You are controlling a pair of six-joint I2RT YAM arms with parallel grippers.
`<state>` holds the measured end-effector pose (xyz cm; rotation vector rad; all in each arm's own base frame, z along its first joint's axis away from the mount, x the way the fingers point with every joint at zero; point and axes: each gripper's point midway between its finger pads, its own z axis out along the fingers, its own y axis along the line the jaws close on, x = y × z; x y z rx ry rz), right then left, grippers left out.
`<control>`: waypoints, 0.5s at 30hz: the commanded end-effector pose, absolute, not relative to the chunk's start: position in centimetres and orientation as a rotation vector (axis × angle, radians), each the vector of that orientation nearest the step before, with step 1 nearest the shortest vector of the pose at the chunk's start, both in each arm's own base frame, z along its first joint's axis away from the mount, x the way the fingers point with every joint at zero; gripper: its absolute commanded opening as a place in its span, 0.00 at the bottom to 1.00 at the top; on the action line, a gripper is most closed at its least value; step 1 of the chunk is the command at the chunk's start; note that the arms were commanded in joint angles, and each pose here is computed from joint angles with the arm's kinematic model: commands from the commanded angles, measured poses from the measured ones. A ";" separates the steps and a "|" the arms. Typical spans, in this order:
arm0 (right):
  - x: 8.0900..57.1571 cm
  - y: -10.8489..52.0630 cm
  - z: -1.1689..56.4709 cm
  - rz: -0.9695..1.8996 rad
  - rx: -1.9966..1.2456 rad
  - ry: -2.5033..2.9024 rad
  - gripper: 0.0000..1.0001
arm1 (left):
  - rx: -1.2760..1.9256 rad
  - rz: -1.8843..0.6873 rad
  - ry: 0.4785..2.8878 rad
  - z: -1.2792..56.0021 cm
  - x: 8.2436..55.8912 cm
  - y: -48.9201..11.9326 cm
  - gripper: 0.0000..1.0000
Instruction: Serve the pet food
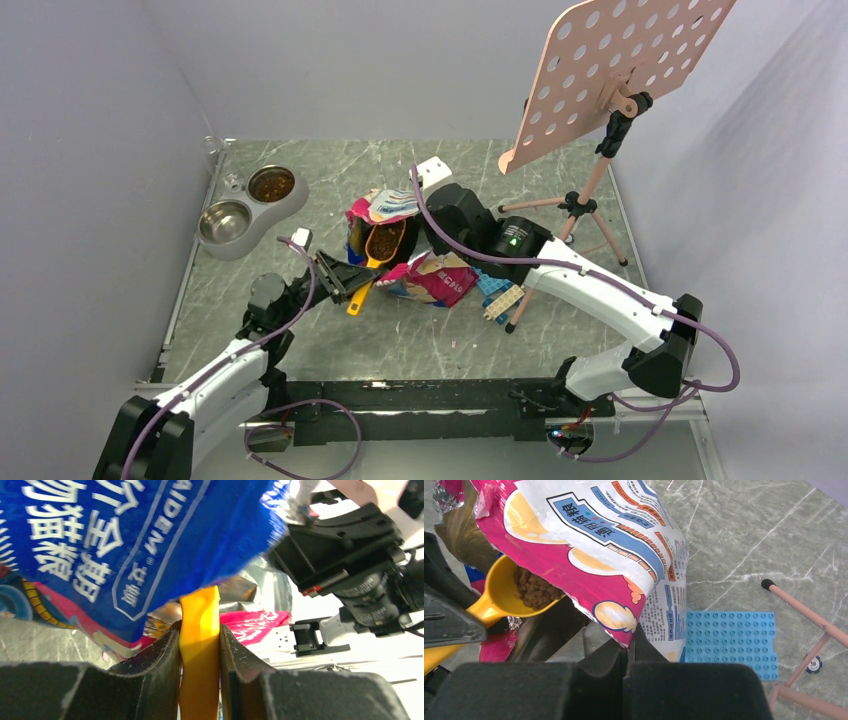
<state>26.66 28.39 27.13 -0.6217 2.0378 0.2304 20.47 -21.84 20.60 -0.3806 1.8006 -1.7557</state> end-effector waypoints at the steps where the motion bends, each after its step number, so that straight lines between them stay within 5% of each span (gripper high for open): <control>1: 26.8 27.6 31.6 0.274 -0.556 1.934 0.00 | -0.170 -1.853 1.548 25.5 18.1 -21.5 0.00; 15: 28.4 25.9 32.4 0.177 -0.403 1.950 0.00 | -0.202 -1.870 1.584 26.0 15.1 -20.4 0.00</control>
